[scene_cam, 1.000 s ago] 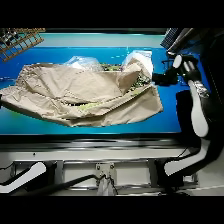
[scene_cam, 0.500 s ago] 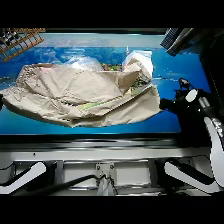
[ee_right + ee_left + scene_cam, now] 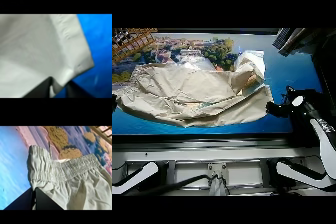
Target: Fold the clothes and pants, and hang the long-sleeved shirts on hangers.
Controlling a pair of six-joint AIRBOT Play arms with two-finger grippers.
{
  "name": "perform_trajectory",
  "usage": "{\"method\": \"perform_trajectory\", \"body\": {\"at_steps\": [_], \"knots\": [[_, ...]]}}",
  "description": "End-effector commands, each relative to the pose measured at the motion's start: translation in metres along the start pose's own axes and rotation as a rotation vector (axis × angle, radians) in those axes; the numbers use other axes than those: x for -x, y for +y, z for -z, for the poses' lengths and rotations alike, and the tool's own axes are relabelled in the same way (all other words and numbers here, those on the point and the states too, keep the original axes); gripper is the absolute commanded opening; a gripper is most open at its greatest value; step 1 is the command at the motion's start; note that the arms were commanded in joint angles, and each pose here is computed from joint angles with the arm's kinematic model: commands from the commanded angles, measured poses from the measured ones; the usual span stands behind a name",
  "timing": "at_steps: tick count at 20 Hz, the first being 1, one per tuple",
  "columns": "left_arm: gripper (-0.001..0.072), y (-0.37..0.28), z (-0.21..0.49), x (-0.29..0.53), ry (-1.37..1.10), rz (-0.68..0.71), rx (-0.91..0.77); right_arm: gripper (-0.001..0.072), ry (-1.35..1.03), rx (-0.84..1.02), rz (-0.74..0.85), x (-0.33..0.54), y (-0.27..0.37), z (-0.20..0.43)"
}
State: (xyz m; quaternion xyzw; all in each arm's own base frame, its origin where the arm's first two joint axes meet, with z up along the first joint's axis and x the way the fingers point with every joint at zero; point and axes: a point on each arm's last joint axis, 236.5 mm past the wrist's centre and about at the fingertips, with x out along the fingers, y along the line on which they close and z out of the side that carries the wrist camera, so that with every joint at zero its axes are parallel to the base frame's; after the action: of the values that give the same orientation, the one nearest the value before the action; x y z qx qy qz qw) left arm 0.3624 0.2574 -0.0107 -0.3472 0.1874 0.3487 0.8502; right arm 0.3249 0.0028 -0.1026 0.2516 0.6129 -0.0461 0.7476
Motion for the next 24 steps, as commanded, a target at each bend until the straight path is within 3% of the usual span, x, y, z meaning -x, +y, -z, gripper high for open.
{"method": "perform_trajectory", "body": {"at_steps": [1,7,10,13,16,20,24], "knots": [[0.0008,-0.002,-0.001,0.002,0.000,0.004,-0.002,0.0035,-0.084,-0.011,-0.022,0.002,0.007,-0.025],[0.0007,-0.025,-0.043,0.002,-0.170,0.032,-0.186,0.0016,-0.296,0.163,0.004,0.064,0.034,-0.117],[0.0006,-0.056,-0.045,-0.016,-0.099,0.081,-0.249,0.0016,-0.316,0.183,-0.017,0.081,0.055,-0.160],[0.0007,-0.070,-0.043,-0.019,-0.040,0.100,-0.444,0.0017,-0.296,0.196,-0.030,0.089,0.066,-0.175],[0.0007,-0.033,-0.037,-0.013,0.058,0.027,-0.572,0.0015,-0.191,0.225,0.006,0.088,0.058,-0.152],[0.0007,0.030,-0.027,0.002,0.226,-0.079,-0.552,0.0016,0.115,0.315,0.078,0.084,0.031,-0.081],[0.0007,0.081,-0.002,0.022,0.423,-0.184,-0.640,0.0017,0.207,0.310,0.124,0.083,0.010,-0.042]]}}
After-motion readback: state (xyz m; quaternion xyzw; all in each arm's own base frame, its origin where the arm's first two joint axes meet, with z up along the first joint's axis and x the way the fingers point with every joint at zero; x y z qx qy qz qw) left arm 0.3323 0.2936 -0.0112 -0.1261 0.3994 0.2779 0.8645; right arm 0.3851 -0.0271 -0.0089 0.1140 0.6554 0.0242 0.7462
